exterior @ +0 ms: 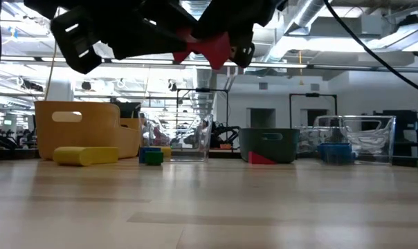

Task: Sort blocks
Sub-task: Put the red block into the yellow bin

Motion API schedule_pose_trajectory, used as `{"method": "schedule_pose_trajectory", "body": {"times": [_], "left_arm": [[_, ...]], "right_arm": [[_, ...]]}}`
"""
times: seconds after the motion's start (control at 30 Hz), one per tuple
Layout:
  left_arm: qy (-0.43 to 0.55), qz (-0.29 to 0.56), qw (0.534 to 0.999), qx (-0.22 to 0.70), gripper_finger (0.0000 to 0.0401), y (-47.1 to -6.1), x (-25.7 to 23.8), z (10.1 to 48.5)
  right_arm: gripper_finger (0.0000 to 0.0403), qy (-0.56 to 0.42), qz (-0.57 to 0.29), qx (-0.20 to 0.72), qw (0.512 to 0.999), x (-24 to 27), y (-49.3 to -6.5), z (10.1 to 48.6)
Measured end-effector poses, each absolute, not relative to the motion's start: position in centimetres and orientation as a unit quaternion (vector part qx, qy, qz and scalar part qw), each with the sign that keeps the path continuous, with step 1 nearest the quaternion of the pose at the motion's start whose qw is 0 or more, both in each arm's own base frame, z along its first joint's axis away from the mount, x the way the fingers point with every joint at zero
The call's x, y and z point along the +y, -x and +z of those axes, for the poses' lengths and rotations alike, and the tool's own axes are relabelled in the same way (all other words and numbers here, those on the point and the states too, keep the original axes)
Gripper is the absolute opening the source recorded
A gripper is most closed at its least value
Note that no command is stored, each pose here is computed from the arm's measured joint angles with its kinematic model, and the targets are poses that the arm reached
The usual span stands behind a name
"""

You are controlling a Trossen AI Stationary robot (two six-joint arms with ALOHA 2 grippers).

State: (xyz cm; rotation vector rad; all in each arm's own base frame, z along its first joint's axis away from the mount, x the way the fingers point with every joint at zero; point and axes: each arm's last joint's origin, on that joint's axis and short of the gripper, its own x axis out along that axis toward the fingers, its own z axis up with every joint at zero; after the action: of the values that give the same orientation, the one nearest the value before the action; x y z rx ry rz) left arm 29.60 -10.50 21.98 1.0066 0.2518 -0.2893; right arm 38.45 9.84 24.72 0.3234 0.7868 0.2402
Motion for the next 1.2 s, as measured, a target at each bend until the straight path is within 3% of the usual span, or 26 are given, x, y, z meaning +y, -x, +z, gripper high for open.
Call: {"method": "schedule_pose_trajectory", "body": {"times": [0.1, 0.23, 0.5, 0.77, 1.03, 1.2], "left_arm": [[-0.481, -0.14, 0.857, 0.12, 0.0127, -29.6, -10.5, 22.0], [-0.487, -0.14, 0.854, 0.119, 0.0127, -29.6, -10.5, 22.0], [-0.474, -0.134, 0.861, 0.129, 0.0127, -29.6, -10.5, 21.9], [-0.441, -0.108, 0.871, 0.186, 0.0127, -29.0, -10.0, 21.5], [-0.3, 0.164, 0.906, 0.25, 0.0127, -24.4, -6.5, 26.0], [-0.155, 0.412, 0.868, 0.231, 0.0127, -18.9, -2.6, 28.0]], "right_arm": [[0.0072, -0.15, 0.12, 0.378, 0.906, 9.9, -38.5, 24.8], [0.0091, -0.143, 0.124, 0.374, 0.908, 9.9, -38.5, 24.8], [0.0175, -0.138, 0.126, 0.376, 0.908, 9.8, -38.2, 25.2], [0.0234, -0.116, 0.082, 0.387, 0.911, 7.8, -34.7, 29.4], [0.023, -0.075, -0.097, 0.387, 0.914, 7.4, -30.3, 32.0], [0.023, -0.059, -0.151, 0.353, 0.921, 9.9, -29.6, 31.6]]}}
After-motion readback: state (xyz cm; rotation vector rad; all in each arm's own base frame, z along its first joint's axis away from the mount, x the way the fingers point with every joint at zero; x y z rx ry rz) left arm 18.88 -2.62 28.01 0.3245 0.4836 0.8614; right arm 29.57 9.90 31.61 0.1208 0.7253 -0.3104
